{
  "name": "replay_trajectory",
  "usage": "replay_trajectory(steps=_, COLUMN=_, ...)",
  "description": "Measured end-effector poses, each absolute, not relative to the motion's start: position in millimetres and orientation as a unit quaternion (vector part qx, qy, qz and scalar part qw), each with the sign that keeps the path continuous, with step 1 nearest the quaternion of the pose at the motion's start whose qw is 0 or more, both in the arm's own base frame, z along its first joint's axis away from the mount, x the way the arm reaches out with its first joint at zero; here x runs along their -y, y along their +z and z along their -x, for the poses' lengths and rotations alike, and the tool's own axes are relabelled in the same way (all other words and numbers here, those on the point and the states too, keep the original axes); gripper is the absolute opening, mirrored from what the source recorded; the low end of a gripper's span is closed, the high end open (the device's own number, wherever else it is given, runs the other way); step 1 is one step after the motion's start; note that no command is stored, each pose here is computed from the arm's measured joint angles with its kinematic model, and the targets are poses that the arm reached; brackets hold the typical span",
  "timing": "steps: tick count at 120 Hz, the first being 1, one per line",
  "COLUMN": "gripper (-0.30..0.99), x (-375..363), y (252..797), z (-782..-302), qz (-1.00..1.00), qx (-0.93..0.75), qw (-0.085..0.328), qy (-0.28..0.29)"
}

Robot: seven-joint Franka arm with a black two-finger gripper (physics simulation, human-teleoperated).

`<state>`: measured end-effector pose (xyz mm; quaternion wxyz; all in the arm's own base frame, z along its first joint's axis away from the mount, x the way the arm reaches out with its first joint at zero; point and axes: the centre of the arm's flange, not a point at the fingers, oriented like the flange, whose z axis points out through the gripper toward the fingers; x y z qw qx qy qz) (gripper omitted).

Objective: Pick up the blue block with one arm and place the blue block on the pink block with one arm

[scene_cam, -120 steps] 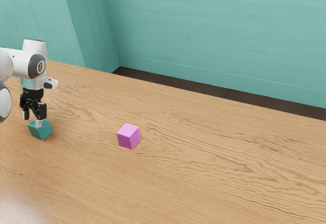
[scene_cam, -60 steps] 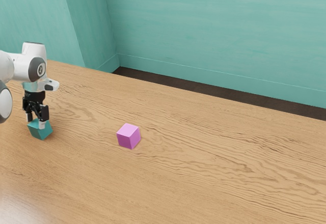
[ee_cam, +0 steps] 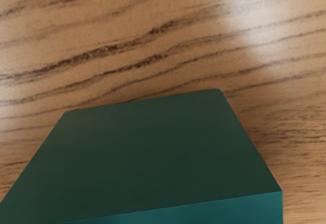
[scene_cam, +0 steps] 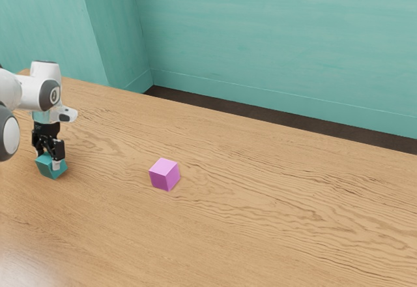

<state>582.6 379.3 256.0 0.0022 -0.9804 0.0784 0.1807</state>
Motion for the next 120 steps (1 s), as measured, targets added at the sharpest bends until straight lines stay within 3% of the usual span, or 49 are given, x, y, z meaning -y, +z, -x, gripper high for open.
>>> replay_trajectory(steps=18, gripper=0.63, x=-379.1, y=255.3, z=-582.2, qz=0.98, qx=-0.079, qw=0.001, qy=0.182)
replay_trajectory(steps=49, gripper=0.37, x=-379.1, y=255.3, z=-582.0, qz=0.981, qx=-0.078, qw=-0.002, qy=0.18)
replay_trajectory(steps=66, gripper=0.31, x=-378.3, y=264.6, z=-582.6, qz=0.982, qx=-0.078, qw=0.003, qy=0.174)
replay_trajectory(steps=90, gripper=0.27, x=-365.4, y=324.8, z=-581.9, qz=0.987, qx=-0.079, qw=0.022, qy=0.139)
replay_trajectory(steps=103, gripper=0.26, x=-318.8, y=385.8, z=-570.9, qz=0.99, qx=-0.091, qw=0.028, qy=0.104)
replay_trajectory(steps=120, gripper=0.25, x=-240.8, y=415.6, z=-563.6, qz=0.991, qx=-0.118, qw=0.027, qy=0.054)
